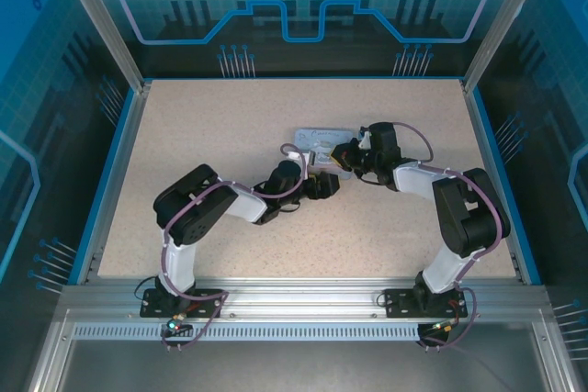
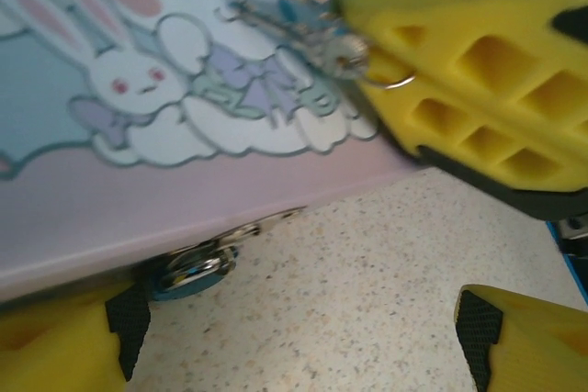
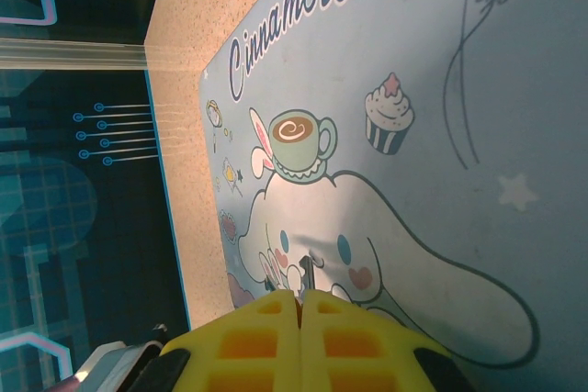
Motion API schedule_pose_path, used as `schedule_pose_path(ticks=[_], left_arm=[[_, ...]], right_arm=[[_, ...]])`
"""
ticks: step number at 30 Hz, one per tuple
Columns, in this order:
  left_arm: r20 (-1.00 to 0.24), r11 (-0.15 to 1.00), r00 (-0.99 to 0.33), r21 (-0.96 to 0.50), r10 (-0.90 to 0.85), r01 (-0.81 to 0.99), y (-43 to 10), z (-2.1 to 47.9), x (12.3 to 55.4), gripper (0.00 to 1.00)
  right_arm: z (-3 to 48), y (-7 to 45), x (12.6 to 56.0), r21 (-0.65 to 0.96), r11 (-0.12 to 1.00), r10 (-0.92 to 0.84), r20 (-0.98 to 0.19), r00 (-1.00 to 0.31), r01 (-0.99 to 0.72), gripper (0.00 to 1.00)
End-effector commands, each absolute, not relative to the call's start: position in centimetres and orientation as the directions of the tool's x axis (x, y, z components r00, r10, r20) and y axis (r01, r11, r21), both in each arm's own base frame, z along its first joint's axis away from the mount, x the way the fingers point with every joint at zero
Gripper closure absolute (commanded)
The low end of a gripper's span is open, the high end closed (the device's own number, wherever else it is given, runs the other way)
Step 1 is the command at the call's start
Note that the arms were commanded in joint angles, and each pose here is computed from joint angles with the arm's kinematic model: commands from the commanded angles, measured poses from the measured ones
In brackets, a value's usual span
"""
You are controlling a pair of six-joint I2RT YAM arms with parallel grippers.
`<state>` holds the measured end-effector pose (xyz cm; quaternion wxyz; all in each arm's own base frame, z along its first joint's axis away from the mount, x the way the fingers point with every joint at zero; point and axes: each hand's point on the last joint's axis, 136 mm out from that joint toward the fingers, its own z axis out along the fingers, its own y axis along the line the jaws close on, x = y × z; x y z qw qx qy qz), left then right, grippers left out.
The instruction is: Unlock a padlock with a key
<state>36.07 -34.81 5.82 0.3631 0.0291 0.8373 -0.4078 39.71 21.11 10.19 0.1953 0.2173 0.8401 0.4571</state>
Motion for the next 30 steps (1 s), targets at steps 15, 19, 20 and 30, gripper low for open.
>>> schedule_pose_path(ticks=[15, 19, 20, 30], left_arm=[[-0.728, 0.745, -0.684, -0.476, -0.038, 0.466, -36.2, 4.4, 36.7, 0.09], [-0.732, 0.66, -0.675, -0.552, -0.093, 0.509, -37.7, 7.5, 36.3, 0.1], [-0.731, 0.646, -0.674, -0.565, -0.104, 0.513, -37.9, 8.0, 36.3, 0.11], [-0.672, 0.612, -0.715, -0.653, -0.194, 0.447, -38.1, 7.3, 37.1, 0.12]], right_arm=[[9.9, 21.9, 39.9, 0.849, 0.495, 0.534, -0.127, -0.836, 0.187, 1.0], [9.6, 21.9, 39.8, 0.846, 0.497, 0.533, -0.122, -0.837, 0.193, 1.0], [9.6, 22.0, 39.8, 0.846, 0.497, 0.532, -0.122, -0.838, 0.193, 1.0], [9.6, 22.0, 39.8, 0.846, 0.496, 0.534, -0.122, -0.837, 0.193, 1.0]])
